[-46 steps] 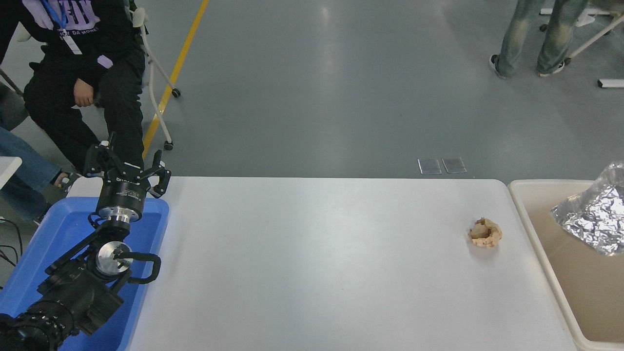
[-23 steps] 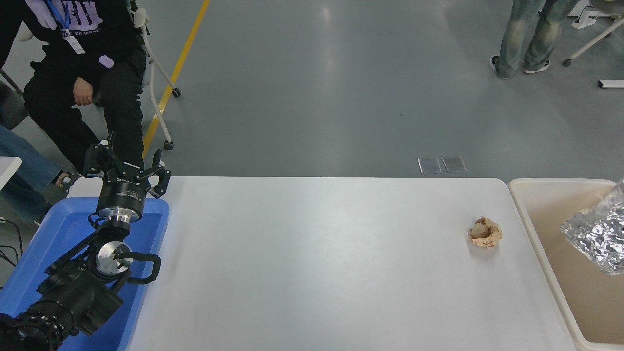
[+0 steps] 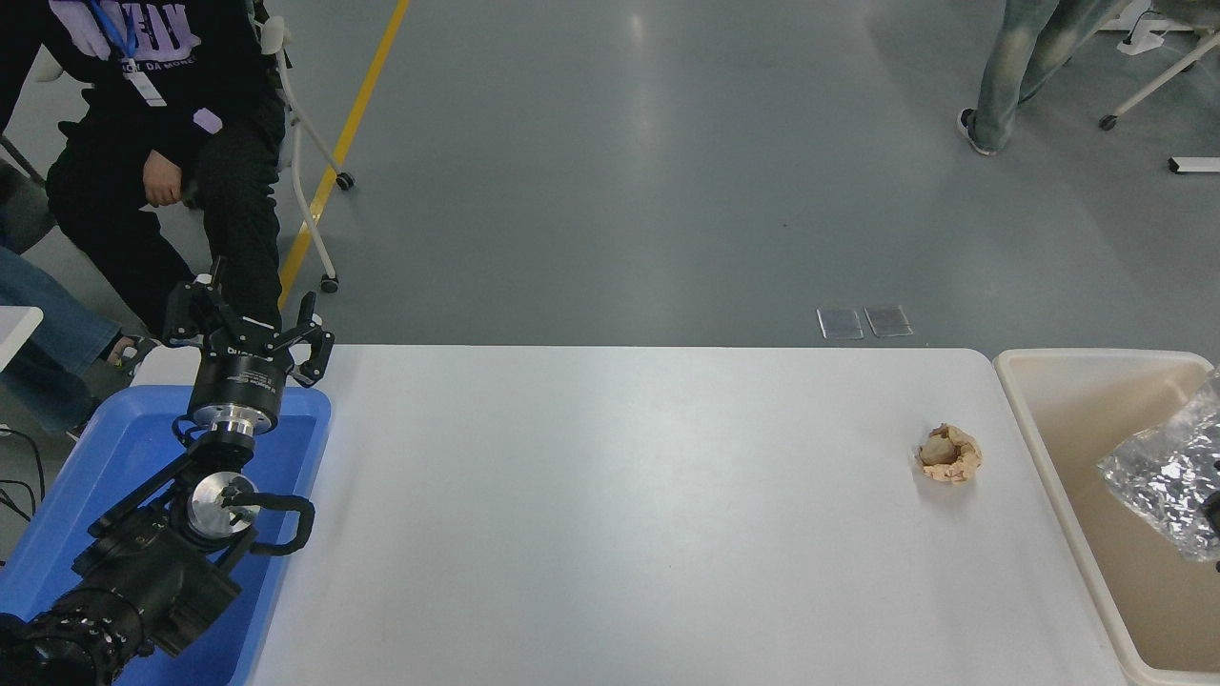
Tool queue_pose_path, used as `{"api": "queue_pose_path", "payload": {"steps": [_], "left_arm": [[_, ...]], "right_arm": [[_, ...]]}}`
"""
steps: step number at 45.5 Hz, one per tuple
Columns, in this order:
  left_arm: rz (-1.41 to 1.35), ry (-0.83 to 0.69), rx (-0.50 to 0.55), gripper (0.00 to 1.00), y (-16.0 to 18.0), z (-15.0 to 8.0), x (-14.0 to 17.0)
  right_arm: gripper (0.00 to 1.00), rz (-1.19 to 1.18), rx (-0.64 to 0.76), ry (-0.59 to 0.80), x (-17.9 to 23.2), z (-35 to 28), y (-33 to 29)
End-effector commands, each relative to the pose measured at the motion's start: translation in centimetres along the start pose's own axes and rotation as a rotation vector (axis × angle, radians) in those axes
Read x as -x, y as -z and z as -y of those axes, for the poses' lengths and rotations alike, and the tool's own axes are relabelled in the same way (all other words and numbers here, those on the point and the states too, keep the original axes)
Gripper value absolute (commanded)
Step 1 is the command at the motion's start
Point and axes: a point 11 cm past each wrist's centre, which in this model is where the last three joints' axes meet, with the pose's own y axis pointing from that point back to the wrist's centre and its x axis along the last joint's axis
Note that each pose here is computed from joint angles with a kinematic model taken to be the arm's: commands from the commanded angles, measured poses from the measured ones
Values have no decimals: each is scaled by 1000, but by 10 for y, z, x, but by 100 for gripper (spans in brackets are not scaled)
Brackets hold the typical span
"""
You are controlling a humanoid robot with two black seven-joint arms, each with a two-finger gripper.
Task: Pick up foil plate and place in dustbin
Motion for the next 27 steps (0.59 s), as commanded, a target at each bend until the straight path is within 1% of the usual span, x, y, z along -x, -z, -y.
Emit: {"api": "queue_pose_path", "payload": {"steps": [1, 6, 8, 9, 11, 14, 18, 20, 27], "left_arm": [[0, 0, -1, 99, 0, 0, 0], [0, 0, -1, 99, 0, 0, 0], [0, 0, -1, 99, 0, 0, 0], [1, -1, -1, 99, 0, 0, 0], [0, 0, 1, 99, 0, 0, 0], [1, -1, 1, 99, 0, 0, 0], [0, 0, -1, 99, 0, 0, 0], [0, 0, -1, 99, 0, 0, 0], [0, 0, 1, 99, 0, 0, 0]], "right_arm": [[75, 10, 5, -23, -1, 0, -3], [85, 31, -10, -16, -3, -2, 6], [89, 55, -39, -11, -12, -5, 23], [92, 76, -64, -8, -23, -9, 37], [95, 94, -77, 2, -36, -12, 43], [96, 108, -68, 25, -51, -14, 34], [96, 109, -103, 84, -59, -25, 44], [100, 94, -132, 123, -61, -37, 56], [100, -52, -193, 185, -67, -74, 84]]}}
